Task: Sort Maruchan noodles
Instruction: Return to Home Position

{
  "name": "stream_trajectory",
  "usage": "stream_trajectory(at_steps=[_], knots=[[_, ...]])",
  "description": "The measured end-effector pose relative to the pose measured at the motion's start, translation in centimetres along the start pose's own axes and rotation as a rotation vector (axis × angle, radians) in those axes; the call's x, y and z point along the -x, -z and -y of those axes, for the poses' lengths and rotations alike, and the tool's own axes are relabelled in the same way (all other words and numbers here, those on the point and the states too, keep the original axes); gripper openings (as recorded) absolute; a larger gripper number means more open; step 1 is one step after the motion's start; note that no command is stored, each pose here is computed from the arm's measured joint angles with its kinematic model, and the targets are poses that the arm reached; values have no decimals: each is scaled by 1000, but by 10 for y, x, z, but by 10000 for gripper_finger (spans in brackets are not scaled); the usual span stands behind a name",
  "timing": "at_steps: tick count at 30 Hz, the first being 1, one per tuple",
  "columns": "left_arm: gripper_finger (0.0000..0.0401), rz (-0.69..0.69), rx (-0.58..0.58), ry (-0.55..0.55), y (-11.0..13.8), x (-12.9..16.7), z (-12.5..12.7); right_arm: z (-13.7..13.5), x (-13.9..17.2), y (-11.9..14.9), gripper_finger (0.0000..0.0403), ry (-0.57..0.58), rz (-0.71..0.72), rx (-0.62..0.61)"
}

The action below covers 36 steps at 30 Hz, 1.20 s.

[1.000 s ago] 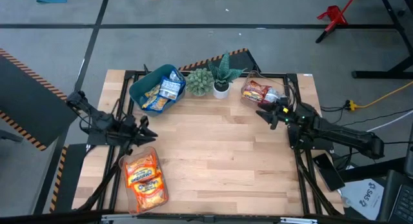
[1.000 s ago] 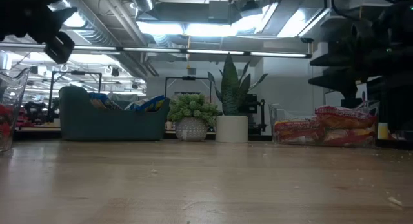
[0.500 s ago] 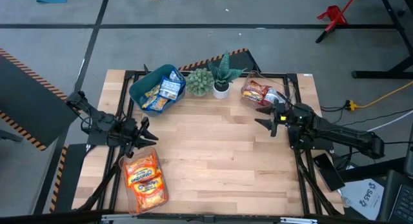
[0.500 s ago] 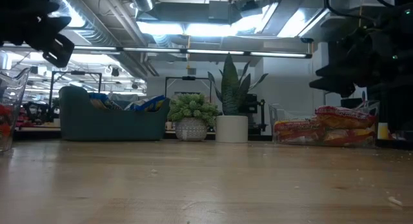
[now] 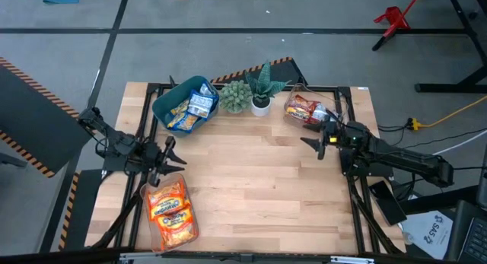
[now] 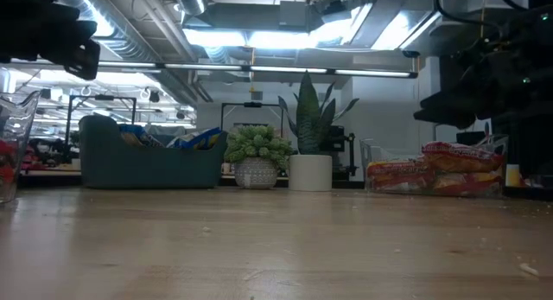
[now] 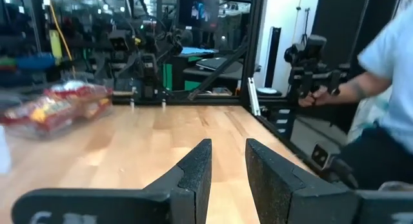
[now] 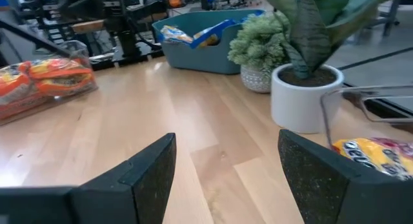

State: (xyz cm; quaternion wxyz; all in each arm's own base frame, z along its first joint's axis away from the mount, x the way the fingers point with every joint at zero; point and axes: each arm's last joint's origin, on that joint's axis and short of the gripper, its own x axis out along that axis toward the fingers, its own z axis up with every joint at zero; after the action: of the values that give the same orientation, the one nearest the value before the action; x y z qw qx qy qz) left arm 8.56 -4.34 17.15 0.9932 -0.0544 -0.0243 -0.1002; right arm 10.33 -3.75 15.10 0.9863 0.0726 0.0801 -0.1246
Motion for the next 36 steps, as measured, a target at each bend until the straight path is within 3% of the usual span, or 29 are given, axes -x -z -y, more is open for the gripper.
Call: stream_trajectory(at_steps=[4,36], knots=[[89,0,-71,1,0,0,0,0,0,0,257,16,0,-27],[89,0,-64,4,0,0,0,0,0,-1,257,16,10,-28]])
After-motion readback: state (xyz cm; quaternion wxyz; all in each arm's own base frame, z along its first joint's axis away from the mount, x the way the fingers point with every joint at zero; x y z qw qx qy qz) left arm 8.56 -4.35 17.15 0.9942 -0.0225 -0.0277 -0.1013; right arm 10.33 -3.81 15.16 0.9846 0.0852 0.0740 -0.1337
